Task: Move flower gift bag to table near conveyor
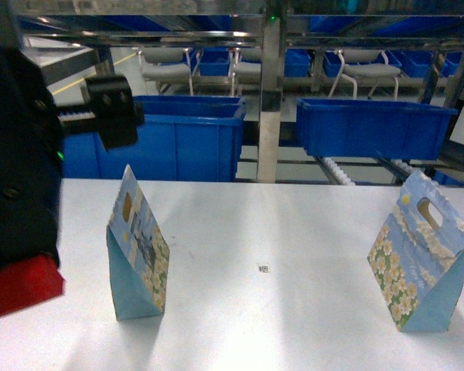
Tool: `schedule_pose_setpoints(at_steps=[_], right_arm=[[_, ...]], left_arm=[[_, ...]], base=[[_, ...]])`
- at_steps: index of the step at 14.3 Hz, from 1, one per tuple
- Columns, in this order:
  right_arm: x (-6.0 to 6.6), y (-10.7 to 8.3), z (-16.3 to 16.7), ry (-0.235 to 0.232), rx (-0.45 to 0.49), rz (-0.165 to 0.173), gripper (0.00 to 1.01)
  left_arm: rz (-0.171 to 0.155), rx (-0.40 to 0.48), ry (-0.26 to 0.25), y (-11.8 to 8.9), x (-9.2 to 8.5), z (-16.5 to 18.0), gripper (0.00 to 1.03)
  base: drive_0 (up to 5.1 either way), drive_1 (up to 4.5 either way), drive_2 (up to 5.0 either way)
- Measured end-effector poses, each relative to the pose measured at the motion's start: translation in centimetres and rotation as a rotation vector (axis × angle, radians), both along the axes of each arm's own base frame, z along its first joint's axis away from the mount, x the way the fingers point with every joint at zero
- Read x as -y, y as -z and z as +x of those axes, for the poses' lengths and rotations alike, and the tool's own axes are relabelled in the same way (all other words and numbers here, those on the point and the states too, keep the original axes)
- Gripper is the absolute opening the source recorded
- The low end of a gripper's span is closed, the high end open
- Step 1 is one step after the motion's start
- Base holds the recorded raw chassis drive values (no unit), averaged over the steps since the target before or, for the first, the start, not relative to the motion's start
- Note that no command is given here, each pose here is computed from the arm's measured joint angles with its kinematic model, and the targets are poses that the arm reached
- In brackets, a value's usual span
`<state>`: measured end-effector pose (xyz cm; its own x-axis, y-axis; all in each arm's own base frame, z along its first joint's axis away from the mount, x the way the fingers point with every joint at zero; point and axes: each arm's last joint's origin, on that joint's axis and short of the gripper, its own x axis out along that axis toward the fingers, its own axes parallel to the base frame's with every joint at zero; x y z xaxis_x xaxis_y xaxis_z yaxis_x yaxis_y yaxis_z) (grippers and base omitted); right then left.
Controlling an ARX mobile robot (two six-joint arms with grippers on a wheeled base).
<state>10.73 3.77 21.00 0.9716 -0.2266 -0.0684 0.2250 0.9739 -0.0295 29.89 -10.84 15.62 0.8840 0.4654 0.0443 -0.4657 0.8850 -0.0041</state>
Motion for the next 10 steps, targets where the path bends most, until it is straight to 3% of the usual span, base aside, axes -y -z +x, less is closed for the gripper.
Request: schedule_pose_setpoints(at_steps=[1,2,3,6,9,10], right_arm=[[0.0,0.0,0.0,0.000,0.000,0.000,0.98],[0.0,0.0,0.0,0.000,0.000,0.000,0.98],[0.0,0.0,0.0,0.000,0.000,0.000,0.98],[0.0,0.0,0.0,0.000,0.000,0.000,0.98],[0.0,0.0,0.0,0.000,0.000,0.000,0.98],[0.0,0.0,0.0,0.000,0.000,0.000,0.98]], left_arm=[[-0.077,0.099,0.017,-2.5,-0.9,-1.0,0.98],[-0.118,0.151,0.038,-4.4,-1.7,-1.7,0.98],[-0.133,0.170,0.054,-5.4,-2.5,-2.4,0.98],[-0.134,0.131,0.079,-5.0,-4.7,-5.4,0.98],[-0.145,0.065,0.058,-3.5,-6.7,-9.0,0.98],[-0.149,0.083,0.037,-3.6,-7.0,-9.8,0.98]], base=[[0.0,0.00,0.0],[0.0,0.00,0.0],[0.0,0.00,0.0],[0.0,0.00,0.0],[0.0,0.00,0.0],[0.0,0.00,0.0]])
